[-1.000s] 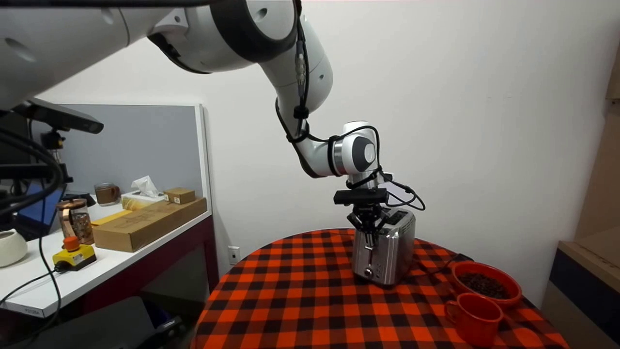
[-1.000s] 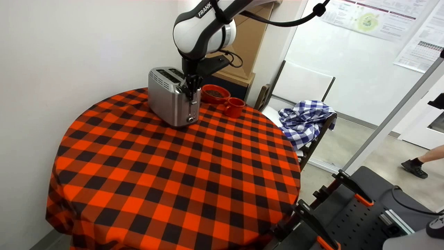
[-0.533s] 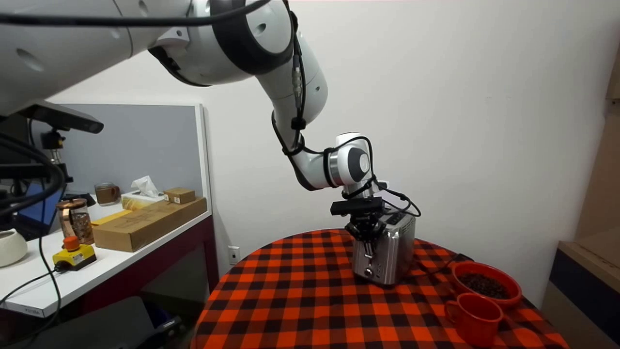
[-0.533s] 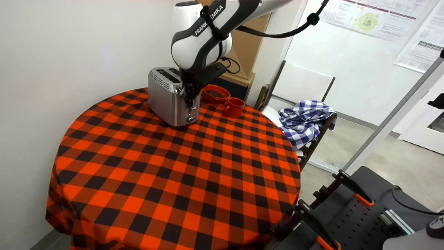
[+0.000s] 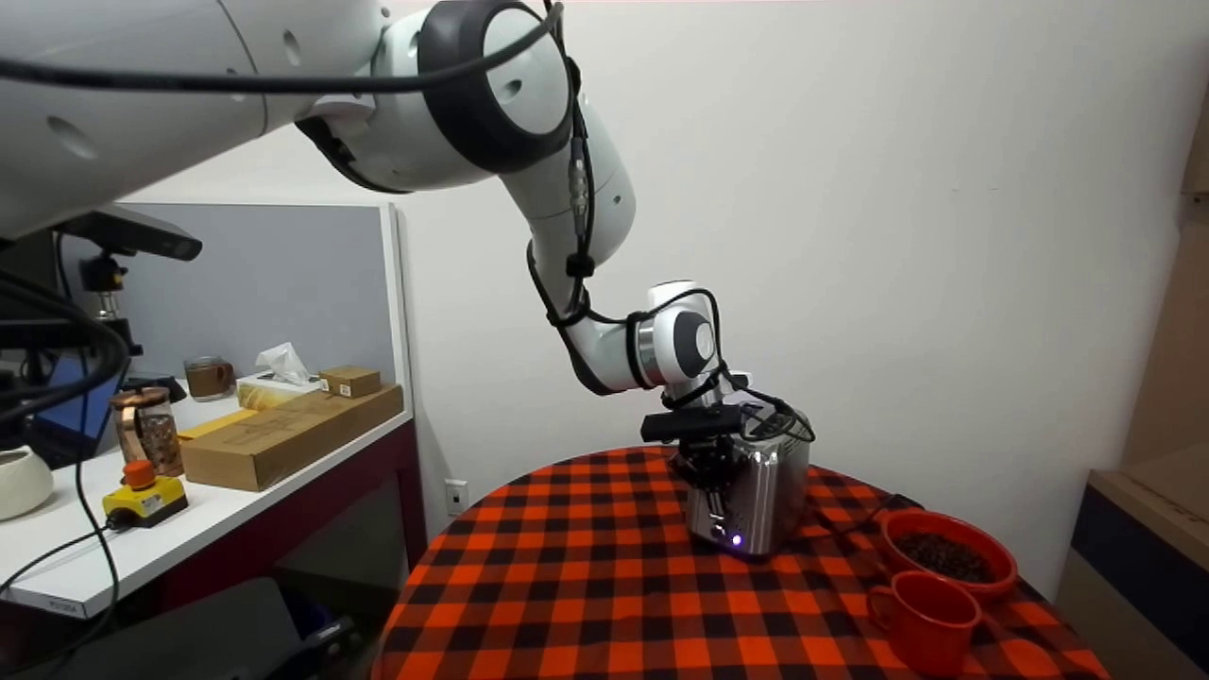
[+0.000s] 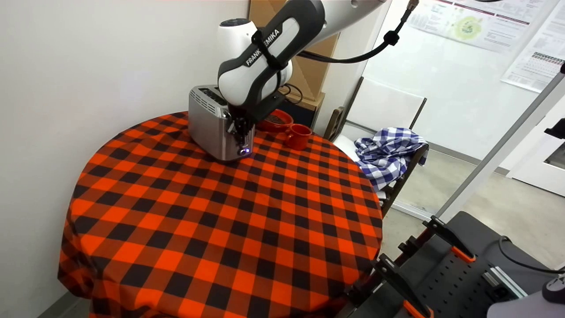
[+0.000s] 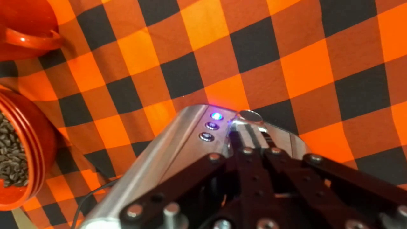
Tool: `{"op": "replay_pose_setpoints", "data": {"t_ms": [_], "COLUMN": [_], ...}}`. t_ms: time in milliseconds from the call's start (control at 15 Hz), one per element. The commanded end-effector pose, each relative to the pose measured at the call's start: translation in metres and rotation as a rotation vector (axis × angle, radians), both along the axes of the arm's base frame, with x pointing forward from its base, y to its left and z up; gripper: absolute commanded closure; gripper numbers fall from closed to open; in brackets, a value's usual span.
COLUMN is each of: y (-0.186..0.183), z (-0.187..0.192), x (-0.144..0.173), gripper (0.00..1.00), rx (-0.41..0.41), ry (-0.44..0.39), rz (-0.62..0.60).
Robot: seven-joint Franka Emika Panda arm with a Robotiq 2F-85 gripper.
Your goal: Turn on the toaster
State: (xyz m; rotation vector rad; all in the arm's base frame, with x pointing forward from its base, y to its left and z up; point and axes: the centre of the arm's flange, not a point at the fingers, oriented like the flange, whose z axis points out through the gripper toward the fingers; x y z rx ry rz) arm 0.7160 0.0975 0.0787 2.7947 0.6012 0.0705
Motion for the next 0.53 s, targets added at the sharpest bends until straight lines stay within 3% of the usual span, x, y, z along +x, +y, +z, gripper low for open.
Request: {"op": "replay_pose_setpoints", "data": {"t_ms": [0,133,200,267,467], "y": [-0.001,-0.001,-0.004,-0.009,-0.030], "z": [-0.037,-0.023,-0.016,-0.005,0.031], "x": [-0.005,0.007,0.013,0.018,0.026], "gripper": [1.00,1.00,0.74,0.73,0.51], "rx": [-0.015,0.000,0.007,0.019,0.063], "ry": [0.012,0.025,0.053,0.079,0.238], "rz": [-0.007,-0.049,-0.082,-0.113,-0.202]}}
